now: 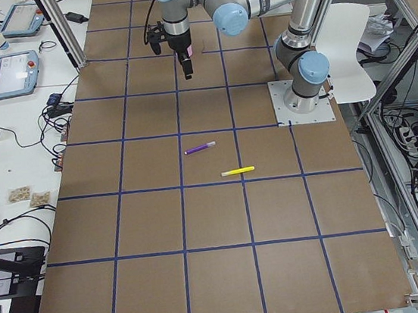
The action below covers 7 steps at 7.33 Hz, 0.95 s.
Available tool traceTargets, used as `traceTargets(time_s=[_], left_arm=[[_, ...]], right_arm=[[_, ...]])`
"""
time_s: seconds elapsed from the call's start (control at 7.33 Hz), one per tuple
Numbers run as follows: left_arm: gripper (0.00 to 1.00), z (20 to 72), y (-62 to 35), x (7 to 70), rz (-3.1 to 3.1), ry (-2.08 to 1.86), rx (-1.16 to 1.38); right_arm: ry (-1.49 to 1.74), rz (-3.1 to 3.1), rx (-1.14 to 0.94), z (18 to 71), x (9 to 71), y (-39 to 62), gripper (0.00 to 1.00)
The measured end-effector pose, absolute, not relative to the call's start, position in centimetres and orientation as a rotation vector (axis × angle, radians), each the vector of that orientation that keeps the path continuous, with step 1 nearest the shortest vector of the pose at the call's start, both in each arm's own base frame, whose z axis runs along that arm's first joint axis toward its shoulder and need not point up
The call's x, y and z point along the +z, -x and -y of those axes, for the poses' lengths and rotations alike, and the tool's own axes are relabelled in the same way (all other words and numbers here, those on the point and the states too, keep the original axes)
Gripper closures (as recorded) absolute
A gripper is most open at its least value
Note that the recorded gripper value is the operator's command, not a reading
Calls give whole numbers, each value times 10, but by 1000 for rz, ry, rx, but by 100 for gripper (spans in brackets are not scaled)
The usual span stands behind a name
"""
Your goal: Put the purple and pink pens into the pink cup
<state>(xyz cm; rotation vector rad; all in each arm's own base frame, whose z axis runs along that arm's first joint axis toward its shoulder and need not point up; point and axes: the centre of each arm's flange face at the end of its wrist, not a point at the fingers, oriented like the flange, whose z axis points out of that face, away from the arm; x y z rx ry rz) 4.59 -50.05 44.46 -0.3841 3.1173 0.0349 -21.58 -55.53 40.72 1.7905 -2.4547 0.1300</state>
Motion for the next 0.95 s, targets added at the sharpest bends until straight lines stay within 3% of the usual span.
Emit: traceTargets(time_s=[0.41,0.95], left_arm=[[0,513,-83,422,-3120,395,44],[0,534,-125,382,-3112,455,57]], right_arm=[[-2378,2106,130,565,304,251,6],[-2487,2003,125,549,241,262,7]])
